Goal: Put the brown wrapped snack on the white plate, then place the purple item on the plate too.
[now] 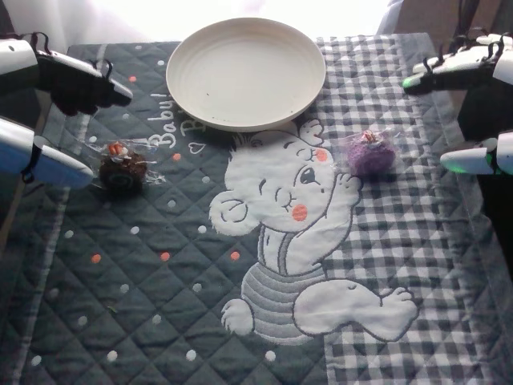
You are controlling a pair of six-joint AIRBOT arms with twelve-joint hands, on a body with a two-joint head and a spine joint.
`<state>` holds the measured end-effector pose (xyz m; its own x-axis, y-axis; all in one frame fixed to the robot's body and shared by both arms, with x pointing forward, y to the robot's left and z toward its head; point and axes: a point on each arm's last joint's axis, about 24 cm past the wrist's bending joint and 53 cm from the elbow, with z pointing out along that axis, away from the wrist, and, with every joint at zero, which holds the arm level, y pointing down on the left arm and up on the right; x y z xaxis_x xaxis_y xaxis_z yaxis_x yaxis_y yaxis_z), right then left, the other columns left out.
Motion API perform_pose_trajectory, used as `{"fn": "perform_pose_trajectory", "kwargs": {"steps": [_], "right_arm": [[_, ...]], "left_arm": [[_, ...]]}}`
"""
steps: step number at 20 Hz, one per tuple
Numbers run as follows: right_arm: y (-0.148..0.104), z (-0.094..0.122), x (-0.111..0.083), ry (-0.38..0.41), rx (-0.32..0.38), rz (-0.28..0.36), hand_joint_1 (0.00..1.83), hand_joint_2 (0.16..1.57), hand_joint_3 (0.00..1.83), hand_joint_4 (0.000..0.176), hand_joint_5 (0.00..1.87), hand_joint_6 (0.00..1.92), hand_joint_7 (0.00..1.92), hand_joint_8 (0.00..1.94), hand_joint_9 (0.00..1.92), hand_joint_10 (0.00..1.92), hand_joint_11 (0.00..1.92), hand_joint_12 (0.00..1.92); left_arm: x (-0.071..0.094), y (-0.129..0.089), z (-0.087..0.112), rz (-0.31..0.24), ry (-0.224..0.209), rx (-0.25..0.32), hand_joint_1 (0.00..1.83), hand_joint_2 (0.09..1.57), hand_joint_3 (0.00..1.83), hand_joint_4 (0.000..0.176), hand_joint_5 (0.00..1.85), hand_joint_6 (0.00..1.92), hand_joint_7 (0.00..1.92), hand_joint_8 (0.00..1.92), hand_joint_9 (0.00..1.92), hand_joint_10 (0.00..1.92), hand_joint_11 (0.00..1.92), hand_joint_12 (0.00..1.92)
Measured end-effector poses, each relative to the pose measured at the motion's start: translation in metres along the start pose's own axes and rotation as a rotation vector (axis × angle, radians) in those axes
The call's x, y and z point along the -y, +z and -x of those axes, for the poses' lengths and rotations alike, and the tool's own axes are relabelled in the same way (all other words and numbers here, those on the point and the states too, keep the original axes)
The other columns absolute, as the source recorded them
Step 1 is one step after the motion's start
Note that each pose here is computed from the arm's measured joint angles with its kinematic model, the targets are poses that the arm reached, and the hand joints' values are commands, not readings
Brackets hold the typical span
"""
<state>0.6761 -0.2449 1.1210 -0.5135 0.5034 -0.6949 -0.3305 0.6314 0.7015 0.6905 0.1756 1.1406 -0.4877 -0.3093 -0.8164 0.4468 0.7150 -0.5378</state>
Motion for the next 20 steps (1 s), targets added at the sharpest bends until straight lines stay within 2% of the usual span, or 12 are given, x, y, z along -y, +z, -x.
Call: {"fn": "perform_pose_trajectory", "kwargs": {"steps": [5,9,10,11,12,13,14,15,17,18,19,20], "right_arm": [[0.0,0.0,0.0,0.0,0.0,0.0,0.9,1.13,0.0,0.035,0.43,0.0,0.31,0.0,0.27,0.0,0.01,0.71],[0.0,0.001,0.001,0.001,0.002,-0.001,0.97,1.11,0.0,0.044,0.44,0.0,0.33,0.0,0.33,0.0,0.04,0.8],[0.0,0.001,0.0,0.001,0.003,-0.001,0.94,1.11,0.0,0.063,0.43,0.0,0.32,0.0,0.32,0.0,0.03,0.8],[0.0,0.001,0.001,0.002,0.003,-0.002,0.96,1.1,0.0,0.074,0.44,0.0,0.32,0.0,0.33,0.0,0.04,0.82],[0.0,0.001,0.001,0.002,0.003,-0.002,0.96,1.1,0.0,0.074,0.44,0.0,0.32,0.0,0.33,0.0,0.04,0.82],[0.0,0.001,0.001,0.002,0.003,-0.001,0.99,1.09,0.0,0.069,0.45,0.0,0.32,0.0,0.32,0.0,0.01,0.88],[0.0,0.001,0.0,0.002,0.004,-0.001,0.99,1.09,0.0,0.076,0.45,0.0,0.31,0.0,0.33,0.0,0.01,0.9],[0.0,0.001,0.0,0.002,0.004,-0.001,0.96,1.1,0.01,0.092,0.44,0.0,0.3,0.0,0.33,0.0,0.0,0.91],[0.0,0.001,0.0,0.002,0.004,-0.001,0.94,1.11,0.01,0.095,0.44,0.0,0.31,0.01,0.34,0.0,0.01,0.91],[0.0,0.001,0.001,0.003,0.004,-0.001,0.95,1.11,0.01,0.087,0.44,0.0,0.3,0.0,0.31,0.0,0.0,0.87],[0.0,0.001,0.001,0.003,0.004,-0.001,0.96,1.11,0.0,0.073,0.44,0.0,0.31,0.0,0.32,0.0,0.0,0.86],[0.0,0.001,0.0,0.003,0.004,-0.001,0.98,1.12,0.0,0.063,0.44,0.0,0.29,0.0,0.28,0.01,0.0,0.78]], "left_arm": [[0.002,0.018,-0.008,0.003,0.037,-0.024,0.72,0.86,0.0,0.069,0.58,0.0,0.67,0.0,0.84,0.01,0.52,1.02],[0.0,0.043,-0.015,0.032,0.101,-0.051,0.73,0.85,0.0,0.063,0.66,0.0,0.78,0.01,0.95,0.04,0.57,1.16],[-0.003,0.047,-0.017,0.043,0.11,-0.056,0.78,0.83,0.0,0.05,0.73,0.01,0.89,0.03,1.09,0.11,0.65,1.29],[-0.007,0.052,-0.025,0.064,0.147,-0.084,0.91,0.88,0.0,0.017,0.91,0.01,1.13,0.18,0.94,1.04,0.74,1.6],[-0.007,0.053,-0.026,0.067,0.15,-0.087,0.91,0.88,0.0,0.017,0.91,0.01,1.13,0.18,0.94,1.04,0.74,1.6],[-0.009,0.054,-0.031,0.078,0.165,-0.101,0.96,0.9,0.0,0.0,1.0,0.01,1.01,0.81,0.86,1.47,0.75,1.79],[-0.011,0.056,-0.032,0.083,0.165,-0.103,1.1,1.0,0.01,0.0,1.16,0.48,1.02,1.03,0.89,1.55,0.75,1.83],[-0.012,0.056,-0.032,0.089,0.164,-0.103,1.17,1.06,0.0,0.0,1.1,0.75,1.06,0.98,0.91,1.57,0.76,1.8],[-0.015,0.056,-0.031,0.097,0.166,-0.102,1.18,1.06,0.0,0.0,1.1,0.76,1.08,0.89,0.91,1.47,0.74,1.71],[-0.016,0.056,-0.031,0.101,0.165,-0.103,1.18,1.06,0.0,0.0,1.11,0.74,1.14,0.69,0.95,1.44,0.75,1.78],[-0.015,0.057,-0.031,0.1,0.165,-0.103,1.18,1.05,0.0,0.0,1.14,0.71,1.04,1.11,0.94,1.62,0.8,1.89],[-0.015,0.057,-0.03,0.098,0.164,-0.1,1.16,1.08,0.0,0.0,1.06,0.87,0.87,1.7,0.92,1.86,0.89,1.92]]}}
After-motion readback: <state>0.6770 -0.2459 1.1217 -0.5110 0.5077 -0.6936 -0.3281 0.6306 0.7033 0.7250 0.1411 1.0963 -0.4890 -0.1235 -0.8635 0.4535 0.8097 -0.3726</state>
